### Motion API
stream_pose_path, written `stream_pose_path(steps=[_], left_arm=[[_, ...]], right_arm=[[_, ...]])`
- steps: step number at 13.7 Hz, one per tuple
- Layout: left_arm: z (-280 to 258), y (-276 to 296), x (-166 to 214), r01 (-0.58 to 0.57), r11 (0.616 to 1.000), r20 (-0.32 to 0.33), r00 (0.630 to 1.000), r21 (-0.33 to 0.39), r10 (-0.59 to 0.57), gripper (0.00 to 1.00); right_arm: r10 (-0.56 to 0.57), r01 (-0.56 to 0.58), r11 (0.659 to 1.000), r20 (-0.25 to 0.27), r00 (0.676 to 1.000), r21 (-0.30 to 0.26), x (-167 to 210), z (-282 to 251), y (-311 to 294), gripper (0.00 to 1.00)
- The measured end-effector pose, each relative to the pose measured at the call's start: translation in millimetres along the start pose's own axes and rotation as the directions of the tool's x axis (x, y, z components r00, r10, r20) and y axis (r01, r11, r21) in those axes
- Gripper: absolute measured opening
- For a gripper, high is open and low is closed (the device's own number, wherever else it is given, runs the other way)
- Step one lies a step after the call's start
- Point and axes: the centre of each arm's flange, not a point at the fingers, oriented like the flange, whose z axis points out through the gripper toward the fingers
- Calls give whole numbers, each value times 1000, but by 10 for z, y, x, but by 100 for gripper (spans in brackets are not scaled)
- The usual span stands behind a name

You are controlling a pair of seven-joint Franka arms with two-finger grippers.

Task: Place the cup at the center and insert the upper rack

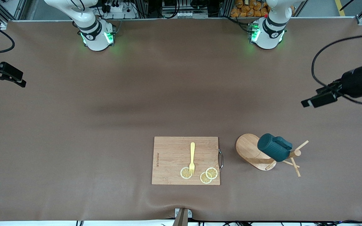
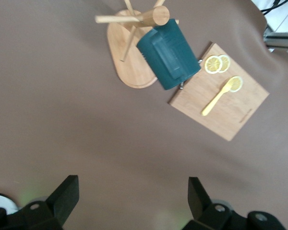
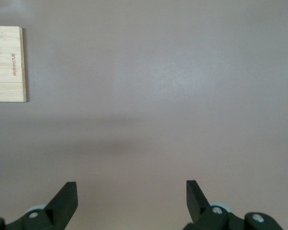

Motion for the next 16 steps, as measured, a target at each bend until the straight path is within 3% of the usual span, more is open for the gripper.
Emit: stream_pose_path(steps=[5, 11, 16], left_arm=[[-79, 86, -373, -180, 962, -53, 979, 207, 195, 100], [-61, 111, -738, -268, 922, -42, 956, 279, 291, 100], [95, -118, -915, -358, 864, -32, 919, 355, 394, 100]], right_arm=[[-1, 1, 1000, 0, 1000, 0, 0, 0, -8, 100], [-4, 4, 1000, -6, 1000, 0, 0, -29, -23, 100], [-4, 4, 1000, -6, 1000, 0, 0, -29, -21, 100]])
